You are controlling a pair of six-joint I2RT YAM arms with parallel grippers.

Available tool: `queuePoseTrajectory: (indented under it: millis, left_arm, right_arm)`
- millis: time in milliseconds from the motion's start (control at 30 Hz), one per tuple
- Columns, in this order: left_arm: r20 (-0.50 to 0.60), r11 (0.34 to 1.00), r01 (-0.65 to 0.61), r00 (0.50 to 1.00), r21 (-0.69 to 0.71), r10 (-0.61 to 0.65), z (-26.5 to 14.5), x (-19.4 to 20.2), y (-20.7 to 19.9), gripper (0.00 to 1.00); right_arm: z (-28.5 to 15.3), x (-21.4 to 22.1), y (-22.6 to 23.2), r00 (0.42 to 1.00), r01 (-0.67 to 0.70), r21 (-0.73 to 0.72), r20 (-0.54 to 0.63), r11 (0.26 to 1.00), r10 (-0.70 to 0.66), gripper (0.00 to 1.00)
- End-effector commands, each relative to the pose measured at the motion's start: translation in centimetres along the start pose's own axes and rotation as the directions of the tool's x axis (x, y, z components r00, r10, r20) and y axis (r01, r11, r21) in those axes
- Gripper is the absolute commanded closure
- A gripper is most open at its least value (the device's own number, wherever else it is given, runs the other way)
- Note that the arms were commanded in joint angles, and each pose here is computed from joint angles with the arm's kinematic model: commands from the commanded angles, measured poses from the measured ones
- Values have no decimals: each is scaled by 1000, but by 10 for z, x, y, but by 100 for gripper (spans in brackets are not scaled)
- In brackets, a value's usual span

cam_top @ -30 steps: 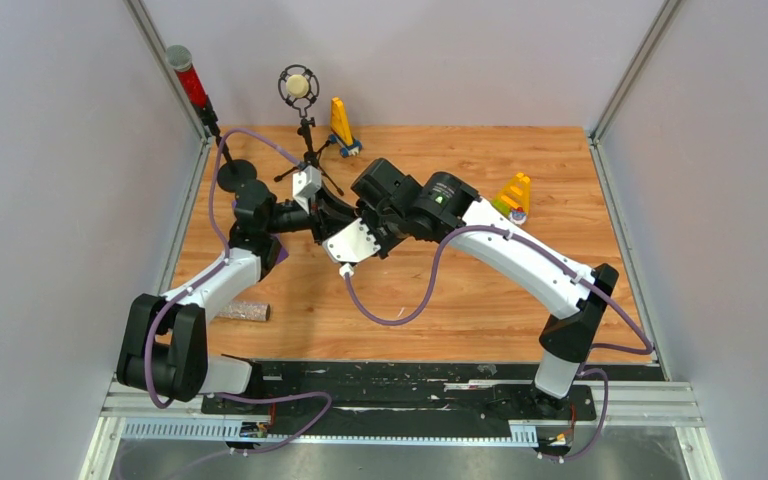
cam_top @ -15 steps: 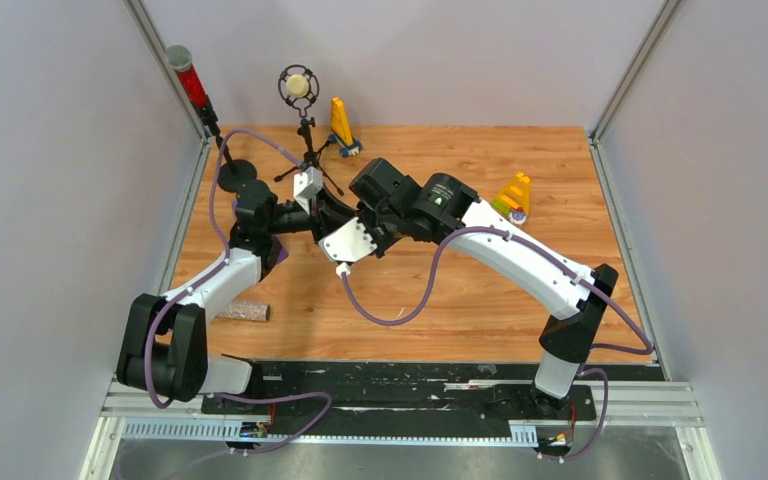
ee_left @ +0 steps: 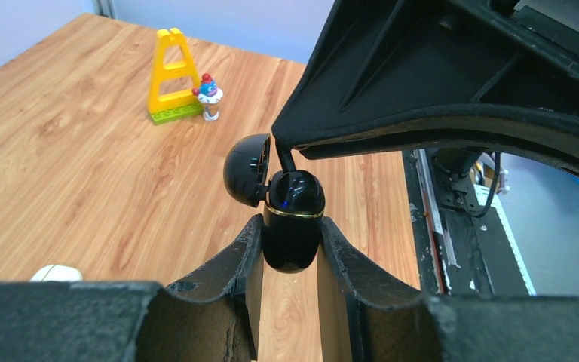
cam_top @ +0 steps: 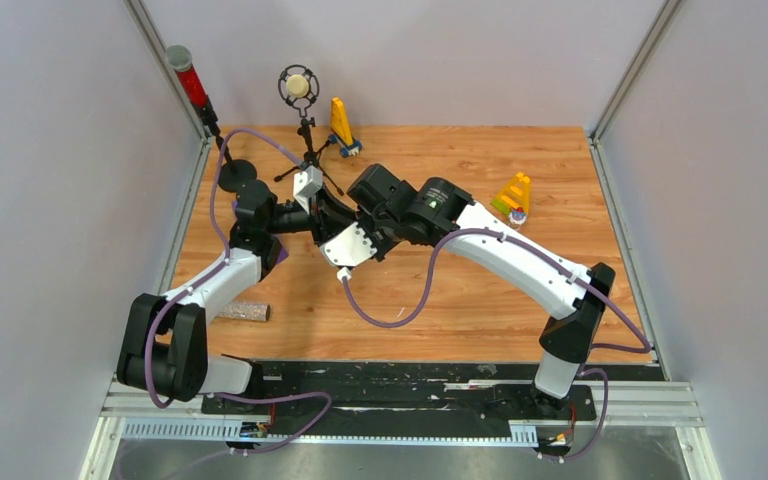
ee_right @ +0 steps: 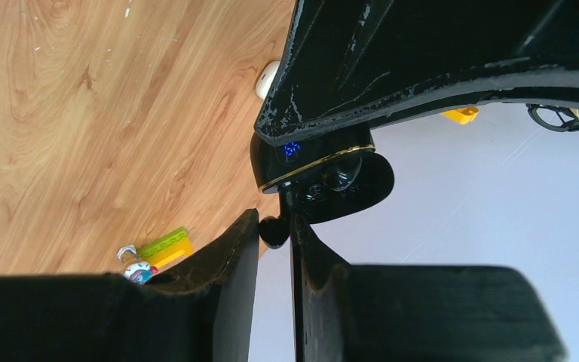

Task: Insert the wireless bluetooth earbuds into the charging case
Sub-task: Place the earbud in the charging case.

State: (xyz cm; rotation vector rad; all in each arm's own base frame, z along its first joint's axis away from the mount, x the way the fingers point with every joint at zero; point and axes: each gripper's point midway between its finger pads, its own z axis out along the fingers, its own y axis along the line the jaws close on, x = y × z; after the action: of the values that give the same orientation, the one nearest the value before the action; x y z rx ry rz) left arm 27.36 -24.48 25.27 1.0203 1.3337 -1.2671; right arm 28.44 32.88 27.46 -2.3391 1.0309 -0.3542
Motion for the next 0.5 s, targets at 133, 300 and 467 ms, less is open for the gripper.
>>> queuePoseTrajectory:
  millis: [133,300,467]
  left_arm:
    - [24,998,-55,998,17,54,3,-14,-2,100]
    - [23,999,-50,998,14,50,3,-12,-1,100]
    - [26,999,-42,999,2,42,3,-13,2,100]
  right_arm:
    - [-10,-13,-10,999,48,53,20,997,-49,79]
    - [-15,-24,-21,998,47,92,43,995,-51,79]
    - [-17,-31,-18,997,54,84,57,995,-59,78]
